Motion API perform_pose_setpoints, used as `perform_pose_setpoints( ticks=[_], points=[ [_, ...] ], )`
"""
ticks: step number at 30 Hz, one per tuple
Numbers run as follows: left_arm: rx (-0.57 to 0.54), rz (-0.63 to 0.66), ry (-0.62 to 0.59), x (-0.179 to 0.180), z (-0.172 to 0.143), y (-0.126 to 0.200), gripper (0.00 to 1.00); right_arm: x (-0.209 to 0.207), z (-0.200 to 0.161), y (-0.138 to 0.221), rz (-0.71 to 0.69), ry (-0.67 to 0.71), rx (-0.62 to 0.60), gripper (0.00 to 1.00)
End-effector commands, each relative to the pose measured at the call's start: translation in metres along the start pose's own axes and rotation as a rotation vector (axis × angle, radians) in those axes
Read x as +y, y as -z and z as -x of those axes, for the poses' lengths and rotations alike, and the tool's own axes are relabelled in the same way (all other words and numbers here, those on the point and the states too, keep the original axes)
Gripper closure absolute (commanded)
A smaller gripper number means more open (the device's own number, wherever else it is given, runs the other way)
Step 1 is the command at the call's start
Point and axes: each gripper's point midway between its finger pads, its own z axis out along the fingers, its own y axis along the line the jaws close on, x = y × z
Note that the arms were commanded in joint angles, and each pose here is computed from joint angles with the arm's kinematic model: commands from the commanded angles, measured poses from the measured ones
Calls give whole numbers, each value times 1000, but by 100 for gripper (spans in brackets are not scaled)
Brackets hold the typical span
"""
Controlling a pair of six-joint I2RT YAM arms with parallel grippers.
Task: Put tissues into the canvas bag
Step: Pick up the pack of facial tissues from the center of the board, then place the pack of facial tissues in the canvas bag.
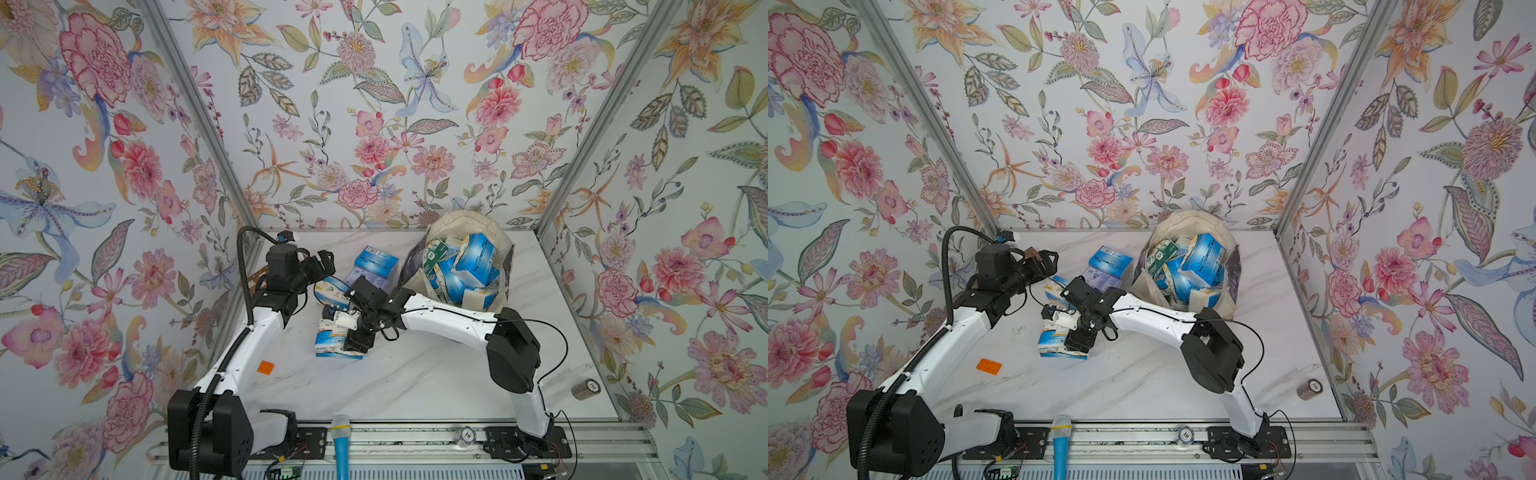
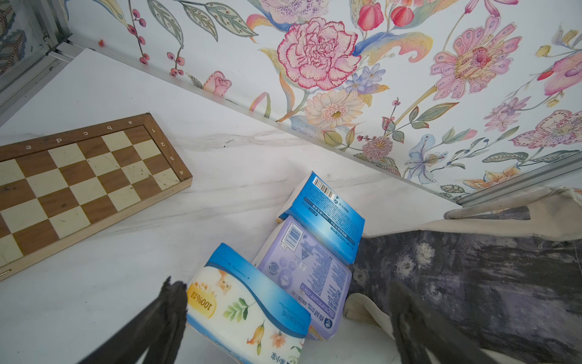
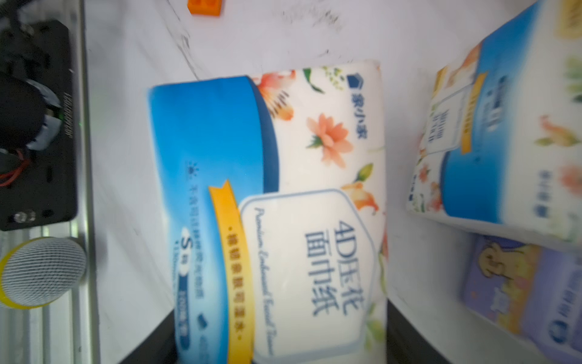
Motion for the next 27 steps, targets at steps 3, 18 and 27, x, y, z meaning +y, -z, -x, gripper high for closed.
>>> perform_pose_setpoints(
  ticks=[3, 18, 27],
  points=[
    [2, -1, -34, -2, -2, 7, 1, -28, 68, 126, -143, -93, -340, 29],
    [40, -119, -210, -97, -5, -13, 0, -149, -72, 329, -970, -603, -326, 28],
    [68, -120, -215, -101, -11, -20, 1, -156, -149, 293, -1032, -755, -61, 28]
  ],
)
